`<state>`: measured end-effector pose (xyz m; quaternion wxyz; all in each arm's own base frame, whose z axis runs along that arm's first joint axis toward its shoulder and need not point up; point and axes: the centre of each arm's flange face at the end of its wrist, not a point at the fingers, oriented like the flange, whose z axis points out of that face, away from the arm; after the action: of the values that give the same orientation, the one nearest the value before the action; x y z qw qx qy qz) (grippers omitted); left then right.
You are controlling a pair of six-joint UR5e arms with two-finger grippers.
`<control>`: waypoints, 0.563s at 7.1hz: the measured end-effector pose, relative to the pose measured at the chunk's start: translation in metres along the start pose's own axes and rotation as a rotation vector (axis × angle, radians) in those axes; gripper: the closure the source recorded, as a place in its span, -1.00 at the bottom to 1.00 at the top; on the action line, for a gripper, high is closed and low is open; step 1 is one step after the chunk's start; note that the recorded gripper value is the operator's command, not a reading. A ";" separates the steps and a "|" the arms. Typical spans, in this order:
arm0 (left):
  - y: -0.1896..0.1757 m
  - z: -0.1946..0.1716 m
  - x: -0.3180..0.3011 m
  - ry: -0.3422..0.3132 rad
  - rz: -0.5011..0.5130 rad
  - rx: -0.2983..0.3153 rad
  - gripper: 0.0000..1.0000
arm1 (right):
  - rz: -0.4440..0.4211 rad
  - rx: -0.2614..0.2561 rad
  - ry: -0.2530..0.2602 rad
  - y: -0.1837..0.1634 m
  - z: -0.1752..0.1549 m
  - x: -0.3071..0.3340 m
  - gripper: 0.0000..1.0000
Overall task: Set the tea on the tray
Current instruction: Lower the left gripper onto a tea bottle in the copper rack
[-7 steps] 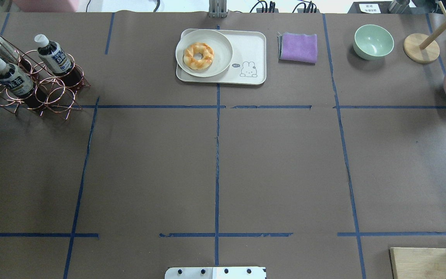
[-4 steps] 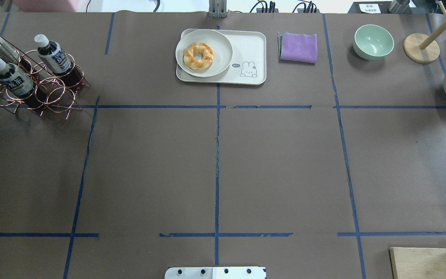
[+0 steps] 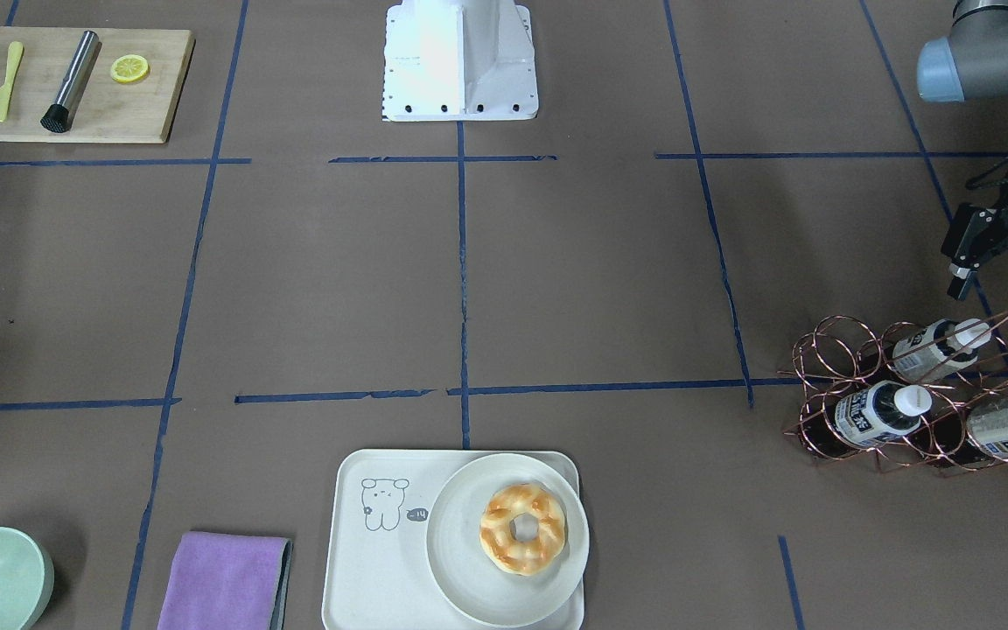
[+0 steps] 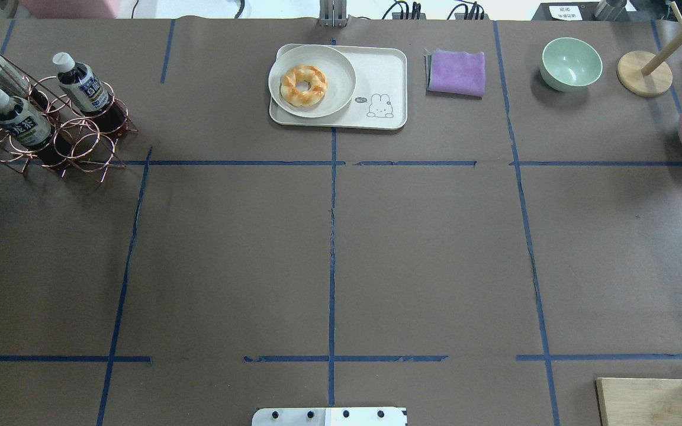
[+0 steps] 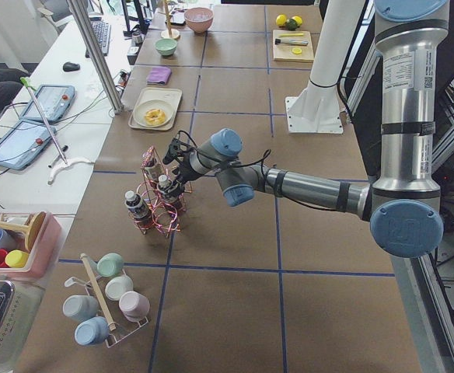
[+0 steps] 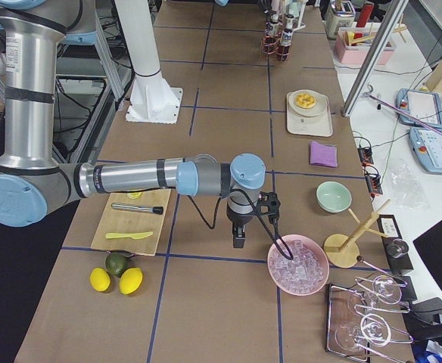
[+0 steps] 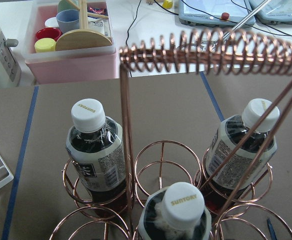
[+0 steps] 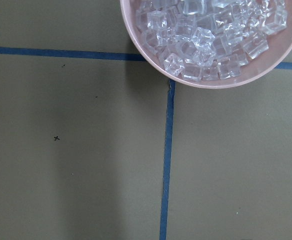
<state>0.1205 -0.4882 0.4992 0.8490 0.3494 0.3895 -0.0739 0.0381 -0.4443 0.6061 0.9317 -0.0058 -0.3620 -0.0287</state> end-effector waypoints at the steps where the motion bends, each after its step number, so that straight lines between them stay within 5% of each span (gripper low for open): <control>1: -0.001 0.005 0.007 -0.004 0.008 0.011 -0.49 | 0.000 0.000 0.000 0.000 0.000 0.000 -1.00; 4: -0.005 0.018 0.018 -0.007 0.020 0.022 -0.35 | 0.001 -0.001 0.000 0.000 0.001 0.001 -1.00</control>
<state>0.1415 -0.5007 0.4921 0.8472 0.3622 0.3821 -0.0709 0.0381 -0.4443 0.6069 0.9318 -0.0065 -0.3618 -0.0285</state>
